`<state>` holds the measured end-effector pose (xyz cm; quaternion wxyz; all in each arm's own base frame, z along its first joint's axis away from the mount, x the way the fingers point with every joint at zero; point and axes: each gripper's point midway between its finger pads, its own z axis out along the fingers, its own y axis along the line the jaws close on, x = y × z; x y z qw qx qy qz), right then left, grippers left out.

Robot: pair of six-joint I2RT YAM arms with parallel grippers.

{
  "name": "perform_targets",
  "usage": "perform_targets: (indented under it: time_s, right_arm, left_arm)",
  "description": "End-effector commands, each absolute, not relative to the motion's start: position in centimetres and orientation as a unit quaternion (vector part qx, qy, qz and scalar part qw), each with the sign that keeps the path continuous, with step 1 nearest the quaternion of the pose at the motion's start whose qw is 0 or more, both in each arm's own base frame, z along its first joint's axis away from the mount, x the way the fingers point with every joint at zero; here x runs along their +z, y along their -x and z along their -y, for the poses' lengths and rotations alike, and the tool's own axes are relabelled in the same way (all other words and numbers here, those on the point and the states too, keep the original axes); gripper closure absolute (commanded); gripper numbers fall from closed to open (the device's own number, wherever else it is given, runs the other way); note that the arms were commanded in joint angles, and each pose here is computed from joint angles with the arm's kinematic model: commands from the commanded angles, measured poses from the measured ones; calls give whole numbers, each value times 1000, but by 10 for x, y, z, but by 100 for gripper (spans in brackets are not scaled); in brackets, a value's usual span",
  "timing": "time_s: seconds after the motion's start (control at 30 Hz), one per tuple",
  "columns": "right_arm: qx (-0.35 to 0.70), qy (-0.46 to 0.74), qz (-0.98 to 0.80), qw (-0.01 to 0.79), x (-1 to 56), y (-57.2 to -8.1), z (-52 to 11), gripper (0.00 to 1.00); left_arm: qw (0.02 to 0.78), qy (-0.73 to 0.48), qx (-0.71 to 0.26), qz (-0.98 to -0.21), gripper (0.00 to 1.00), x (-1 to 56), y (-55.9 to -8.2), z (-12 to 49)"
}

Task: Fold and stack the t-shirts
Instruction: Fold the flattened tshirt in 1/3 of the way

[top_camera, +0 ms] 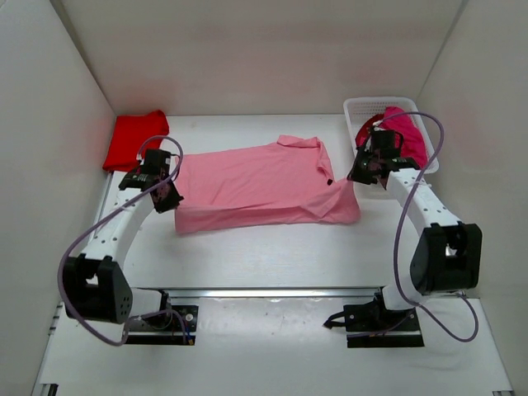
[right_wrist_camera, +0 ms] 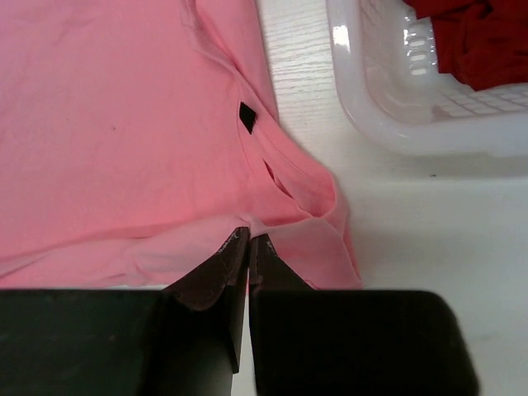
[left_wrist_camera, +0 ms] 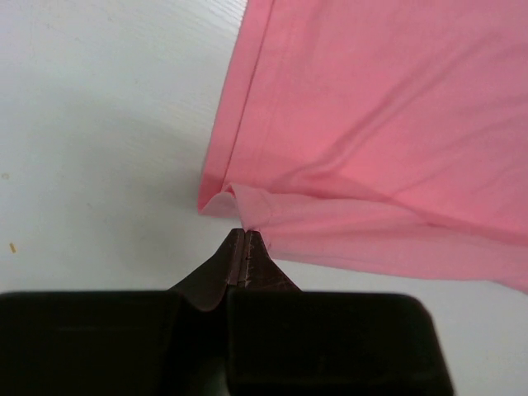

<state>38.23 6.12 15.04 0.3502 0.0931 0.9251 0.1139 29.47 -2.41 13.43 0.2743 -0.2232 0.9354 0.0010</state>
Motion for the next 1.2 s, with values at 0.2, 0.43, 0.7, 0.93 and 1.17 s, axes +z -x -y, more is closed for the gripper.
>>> perform_targets:
  time_s: [0.2, 0.43, 0.7, 0.93, 1.17]
  right_arm:
    - [109, -60, -919, 375, 155, -432, -74, 100]
    - [96, -51, -924, 366, 150, -460, -76, 99]
    - [96, -40, -924, 367, 148, -502, -87, 100]
    - [92, -15, -933, 348, 126, -510, -114, 94]
    - [101, -4, -920, 378, 171, -501, -110, 47]
  left_arm:
    - [292, 236, -6, -927, 100, 129, -328, 13]
    - [272, 246, -9, -930, 100, 112, -338, 7]
    - [247, 255, 8, -935, 97, 91, -338, -4]
    - [231, 250, 11, -940, 72, 81, -331, -4]
    - [307, 236, 15, -922, 14, 148, -340, -5]
